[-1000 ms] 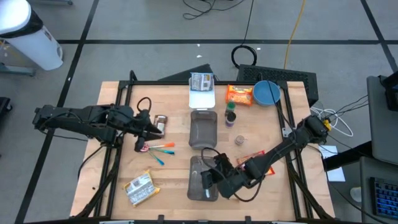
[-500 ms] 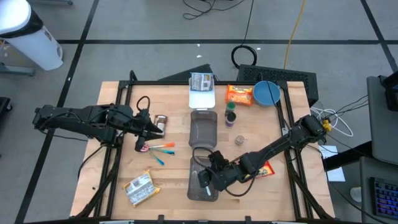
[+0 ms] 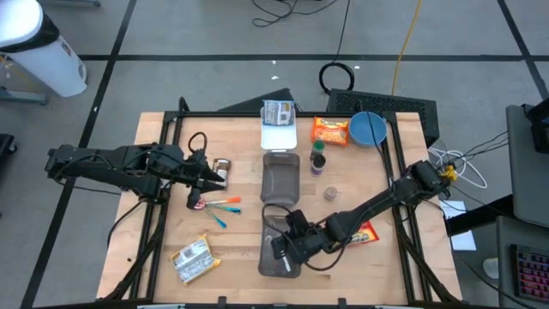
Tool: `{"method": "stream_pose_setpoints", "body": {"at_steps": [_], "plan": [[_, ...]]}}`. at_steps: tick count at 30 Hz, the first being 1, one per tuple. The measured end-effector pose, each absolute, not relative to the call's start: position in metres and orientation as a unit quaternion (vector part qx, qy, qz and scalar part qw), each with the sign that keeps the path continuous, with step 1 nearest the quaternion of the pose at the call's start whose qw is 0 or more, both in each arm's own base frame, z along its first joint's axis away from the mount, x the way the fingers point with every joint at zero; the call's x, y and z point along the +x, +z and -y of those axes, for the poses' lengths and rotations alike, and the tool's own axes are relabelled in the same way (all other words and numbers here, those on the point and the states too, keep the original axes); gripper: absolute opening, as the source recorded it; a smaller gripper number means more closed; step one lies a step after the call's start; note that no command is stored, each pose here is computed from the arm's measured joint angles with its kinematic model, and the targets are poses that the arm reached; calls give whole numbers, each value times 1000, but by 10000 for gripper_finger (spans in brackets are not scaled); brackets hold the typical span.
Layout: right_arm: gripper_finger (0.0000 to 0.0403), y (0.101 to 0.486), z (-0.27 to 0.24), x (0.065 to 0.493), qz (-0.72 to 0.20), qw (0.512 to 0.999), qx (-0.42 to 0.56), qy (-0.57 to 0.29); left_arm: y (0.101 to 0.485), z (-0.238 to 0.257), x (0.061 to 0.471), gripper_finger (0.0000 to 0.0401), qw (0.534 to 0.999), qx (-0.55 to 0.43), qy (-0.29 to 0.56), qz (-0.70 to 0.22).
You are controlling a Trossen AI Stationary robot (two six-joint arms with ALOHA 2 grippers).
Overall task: Pick & Place Food Item
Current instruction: Put the blue patterned spoon into the bottom black bin
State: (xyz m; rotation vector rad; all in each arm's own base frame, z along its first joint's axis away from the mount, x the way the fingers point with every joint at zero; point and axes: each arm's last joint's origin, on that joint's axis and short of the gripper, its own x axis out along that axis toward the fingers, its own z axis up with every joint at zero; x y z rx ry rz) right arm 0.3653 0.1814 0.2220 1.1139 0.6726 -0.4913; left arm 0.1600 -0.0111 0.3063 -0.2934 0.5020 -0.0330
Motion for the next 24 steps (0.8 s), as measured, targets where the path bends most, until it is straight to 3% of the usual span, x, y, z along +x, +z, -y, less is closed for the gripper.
{"method": "stream_pose_setpoints", "body": {"at_steps": [24], "plan": [[10, 199, -168, 381, -343, 761, 503, -226, 293, 11, 177, 124, 949, -136, 1, -286]]}}
